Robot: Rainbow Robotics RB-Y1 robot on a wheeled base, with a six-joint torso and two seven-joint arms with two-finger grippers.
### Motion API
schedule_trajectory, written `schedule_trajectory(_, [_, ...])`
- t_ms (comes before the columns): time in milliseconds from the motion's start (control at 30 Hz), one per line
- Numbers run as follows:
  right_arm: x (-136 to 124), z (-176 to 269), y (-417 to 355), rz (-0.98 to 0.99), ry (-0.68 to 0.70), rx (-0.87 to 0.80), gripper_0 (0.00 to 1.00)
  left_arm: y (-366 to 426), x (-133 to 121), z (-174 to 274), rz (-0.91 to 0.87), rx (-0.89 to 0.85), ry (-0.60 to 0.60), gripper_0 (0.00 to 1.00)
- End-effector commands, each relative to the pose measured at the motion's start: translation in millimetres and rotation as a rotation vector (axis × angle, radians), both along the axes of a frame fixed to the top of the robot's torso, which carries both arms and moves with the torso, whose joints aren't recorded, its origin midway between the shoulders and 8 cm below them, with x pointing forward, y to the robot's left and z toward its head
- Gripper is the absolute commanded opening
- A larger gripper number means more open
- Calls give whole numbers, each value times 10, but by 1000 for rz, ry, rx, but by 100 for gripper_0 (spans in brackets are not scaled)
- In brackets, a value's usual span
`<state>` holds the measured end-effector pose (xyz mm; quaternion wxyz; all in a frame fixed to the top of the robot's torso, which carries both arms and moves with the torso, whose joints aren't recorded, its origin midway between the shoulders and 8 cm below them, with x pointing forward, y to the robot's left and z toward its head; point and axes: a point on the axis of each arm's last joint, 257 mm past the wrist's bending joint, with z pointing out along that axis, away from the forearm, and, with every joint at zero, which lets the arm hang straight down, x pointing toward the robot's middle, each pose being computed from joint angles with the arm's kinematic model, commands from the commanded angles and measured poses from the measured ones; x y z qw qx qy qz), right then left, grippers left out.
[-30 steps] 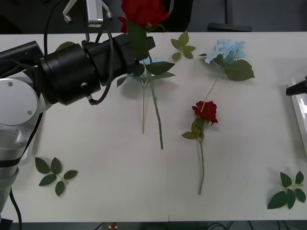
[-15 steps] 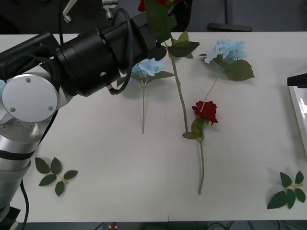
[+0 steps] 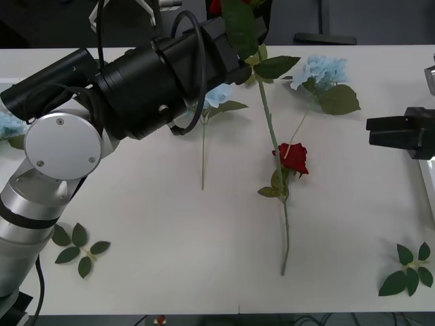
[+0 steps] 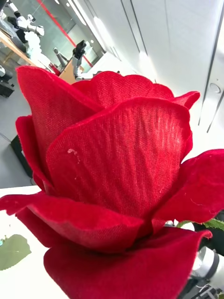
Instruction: Place the red flowers into the right box and the blue flowers into the left box. If a person shows an open palm, hand one flower to the person first, then continue sorting.
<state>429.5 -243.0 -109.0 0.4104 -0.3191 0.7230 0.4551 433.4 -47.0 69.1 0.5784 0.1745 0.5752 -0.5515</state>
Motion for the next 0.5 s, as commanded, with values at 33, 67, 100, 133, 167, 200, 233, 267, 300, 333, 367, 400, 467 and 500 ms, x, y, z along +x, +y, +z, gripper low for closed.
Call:
schedule_trajectory(33, [-99, 171, 225, 70, -67, 35, 87, -3, -34, 167, 4, 3, -55, 0])
schedule_trajectory(67, [-133, 167, 275, 84, -67, 43, 87, -2, -32, 165, 7, 5, -58, 0])
schedule_trajectory(100, [-149, 178, 306, 92, -70, 49, 87, -7, -35, 161, 5, 5, -56, 0])
schedule_trajectory(133, [-186, 190, 362, 106, -69, 65, 87, -12, -37, 156, 5, 6, -57, 0])
schedule_trajectory(167, [-202, 193, 395, 114, -70, 71, 87, -17, -39, 151, 4, 8, -57, 0])
schedule_trajectory(200, [-248, 196, 474, 132, -63, 89, 87, -23, -37, 144, 4, 8, -56, 0])
schedule_trajectory(233, [-297, 200, 564, 153, -54, 110, 87, -18, -27, 135, 8, 13, -58, 0])
schedule_trajectory(267, [-349, 207, 663, 172, -42, 141, 87, -17, -25, 134, 9, 13, -59, 0])
schedule_trajectory(300, [-379, 202, 719, 183, -34, 154, 88, -17, -24, 133, 10, 14, -59, 0])
schedule_trajectory(333, [-411, 212, 814, 193, -26, 180, 87, -24, -26, 130, 10, 16, -62, 0])
schedule_trajectory(367, [-457, 226, 920, 207, -18, 202, 87, -34, -32, 125, 8, 17, -62, 0])
schedule_trajectory(400, [-474, 230, 969, 211, -16, 208, 88, -40, -35, 126, 8, 16, -62, 0])
schedule_trajectory(467, [-543, 262, 1146, 230, -15, 231, 88, -50, -39, 136, 8, 13, -64, 0])
schedule_trajectory(500, [-558, 265, 1187, 234, -14, 234, 87, -47, -36, 129, 10, 14, -65, 0])
